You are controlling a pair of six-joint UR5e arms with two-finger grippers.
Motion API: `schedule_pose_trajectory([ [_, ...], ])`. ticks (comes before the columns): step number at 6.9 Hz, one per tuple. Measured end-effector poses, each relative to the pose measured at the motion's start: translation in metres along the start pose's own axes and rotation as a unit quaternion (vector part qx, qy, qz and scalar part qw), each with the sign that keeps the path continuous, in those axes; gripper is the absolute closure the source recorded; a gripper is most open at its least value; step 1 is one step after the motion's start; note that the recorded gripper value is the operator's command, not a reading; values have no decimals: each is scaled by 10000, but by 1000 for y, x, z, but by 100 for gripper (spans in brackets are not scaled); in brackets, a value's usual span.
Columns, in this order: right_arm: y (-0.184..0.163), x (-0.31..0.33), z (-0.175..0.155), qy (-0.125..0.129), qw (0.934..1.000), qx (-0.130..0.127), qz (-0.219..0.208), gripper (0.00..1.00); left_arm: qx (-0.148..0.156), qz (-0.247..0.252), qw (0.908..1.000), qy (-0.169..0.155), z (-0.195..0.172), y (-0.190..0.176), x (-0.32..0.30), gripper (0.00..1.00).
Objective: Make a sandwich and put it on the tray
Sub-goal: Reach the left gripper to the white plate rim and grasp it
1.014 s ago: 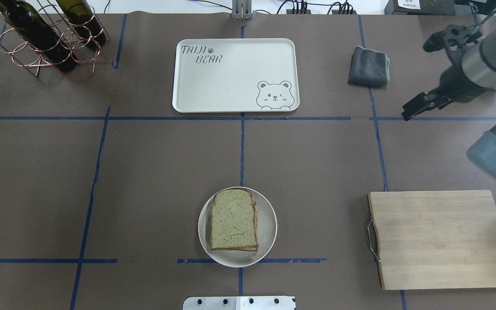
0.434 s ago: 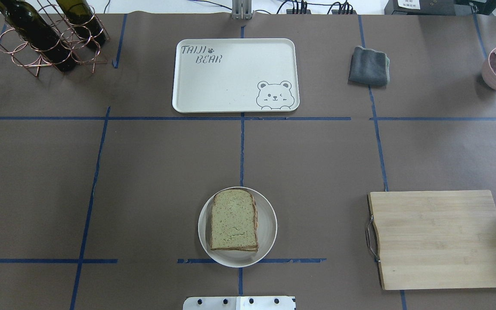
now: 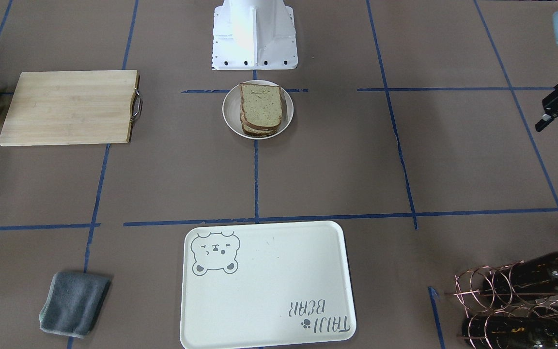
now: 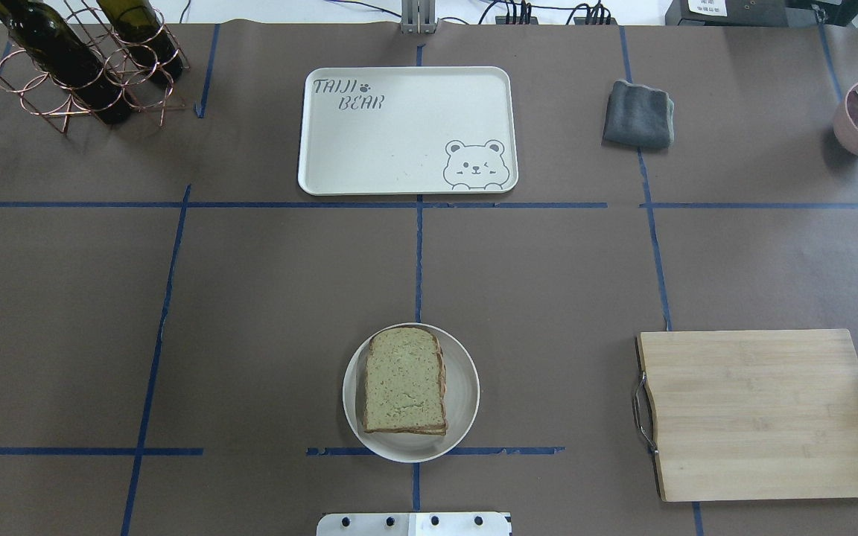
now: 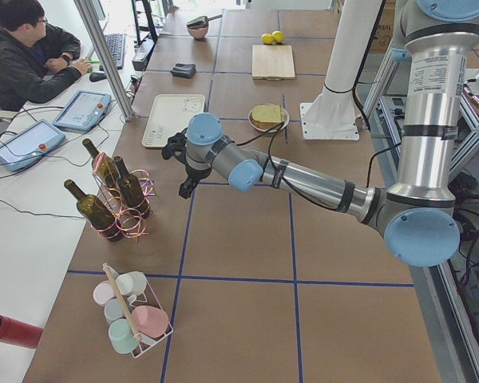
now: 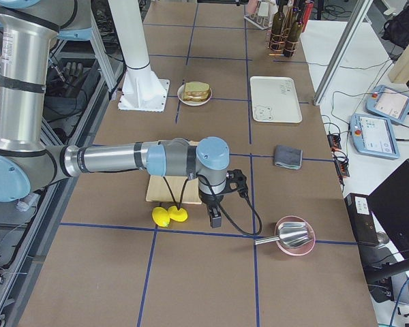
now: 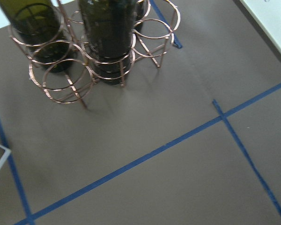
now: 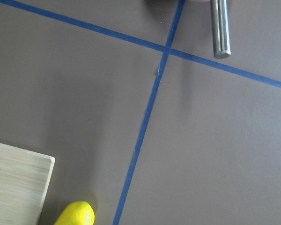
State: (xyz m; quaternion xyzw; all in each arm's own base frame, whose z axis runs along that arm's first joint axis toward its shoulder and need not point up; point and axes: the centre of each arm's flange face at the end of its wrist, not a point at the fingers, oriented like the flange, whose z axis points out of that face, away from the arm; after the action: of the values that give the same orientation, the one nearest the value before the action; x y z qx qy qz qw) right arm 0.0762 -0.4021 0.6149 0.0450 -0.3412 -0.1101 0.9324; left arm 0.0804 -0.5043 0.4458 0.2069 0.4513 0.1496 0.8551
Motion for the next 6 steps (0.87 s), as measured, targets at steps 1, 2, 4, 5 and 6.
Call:
schedule_pose_trajectory([
  [1,7,6,2,-27,9999,-12,113,0,-63,-335,9992,197,14,-10,42,0],
  [2,9,7,3,-79,9998,-8,162,0,-102,-695,9969,340,26,-20,83,0],
  [4,10,7,5,-146,9997,-4,198,0,-198,-1260,9909,429,66,-34,160,0],
  [5,10,7,5,-154,9997,-2,201,0,-242,-1487,9876,436,90,-37,199,0],
  [6,10,7,5,-157,9997,0,199,0,-310,-1684,9841,469,110,-35,232,0],
])
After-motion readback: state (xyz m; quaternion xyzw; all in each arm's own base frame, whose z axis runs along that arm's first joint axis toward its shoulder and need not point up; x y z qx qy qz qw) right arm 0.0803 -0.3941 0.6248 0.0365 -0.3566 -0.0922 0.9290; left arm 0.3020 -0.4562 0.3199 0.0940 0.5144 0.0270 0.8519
